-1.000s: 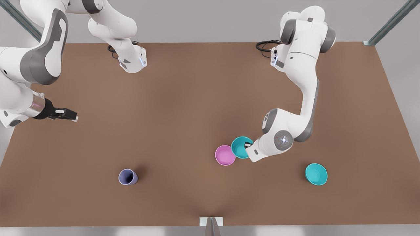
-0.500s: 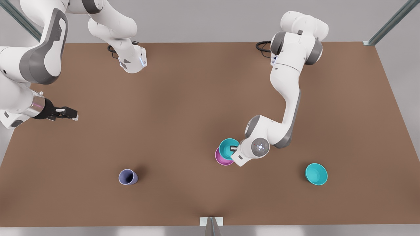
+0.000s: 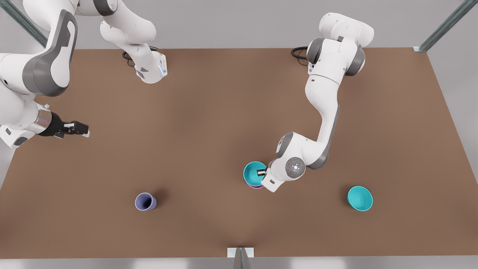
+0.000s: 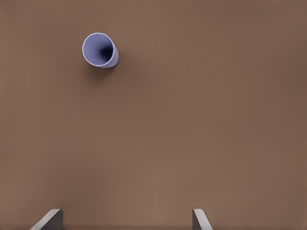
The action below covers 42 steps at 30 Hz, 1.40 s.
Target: Stack the blue bowl on the pink bowl
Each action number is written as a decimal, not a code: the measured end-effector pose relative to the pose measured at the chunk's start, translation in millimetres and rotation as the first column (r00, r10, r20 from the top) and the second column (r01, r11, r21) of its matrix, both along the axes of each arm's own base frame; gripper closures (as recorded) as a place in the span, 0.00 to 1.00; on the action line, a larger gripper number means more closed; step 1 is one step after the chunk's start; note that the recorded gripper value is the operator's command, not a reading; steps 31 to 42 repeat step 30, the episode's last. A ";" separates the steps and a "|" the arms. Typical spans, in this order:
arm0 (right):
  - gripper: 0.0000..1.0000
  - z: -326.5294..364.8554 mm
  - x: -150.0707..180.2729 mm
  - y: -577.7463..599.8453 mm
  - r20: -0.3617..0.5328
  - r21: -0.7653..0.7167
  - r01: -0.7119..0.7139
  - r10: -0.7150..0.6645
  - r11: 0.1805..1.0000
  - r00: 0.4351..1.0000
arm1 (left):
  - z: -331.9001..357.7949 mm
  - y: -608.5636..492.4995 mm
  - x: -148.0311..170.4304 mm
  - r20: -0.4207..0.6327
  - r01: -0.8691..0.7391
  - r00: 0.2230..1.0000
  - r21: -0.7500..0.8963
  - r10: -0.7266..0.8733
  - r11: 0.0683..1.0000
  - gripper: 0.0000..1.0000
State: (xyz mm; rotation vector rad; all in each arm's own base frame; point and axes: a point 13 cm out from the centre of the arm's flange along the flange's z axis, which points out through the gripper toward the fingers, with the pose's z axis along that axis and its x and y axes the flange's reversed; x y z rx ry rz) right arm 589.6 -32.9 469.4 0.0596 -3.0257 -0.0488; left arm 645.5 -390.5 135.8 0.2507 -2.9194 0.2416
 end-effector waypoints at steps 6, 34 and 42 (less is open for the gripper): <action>0.00 0.1 0.0 -0.6 0.000 0.001 -0.007 0.007 1.000 1.000 | -4.9 0.8 1.5 -0.004 -0.041 0.999 0.002 0.041 0.999 0.79; 0.00 0.0 -0.2 -2.7 0.001 0.002 -0.021 0.021 1.000 1.000 | 308.9 312.3 -70.4 0.018 -0.081 0.997 0.235 0.079 0.969 0.00; 0.00 0.0 -0.2 -2.7 0.001 0.002 -0.021 0.021 1.000 1.000 | 308.9 312.3 -70.4 0.018 -0.081 0.997 0.235 0.079 0.969 0.00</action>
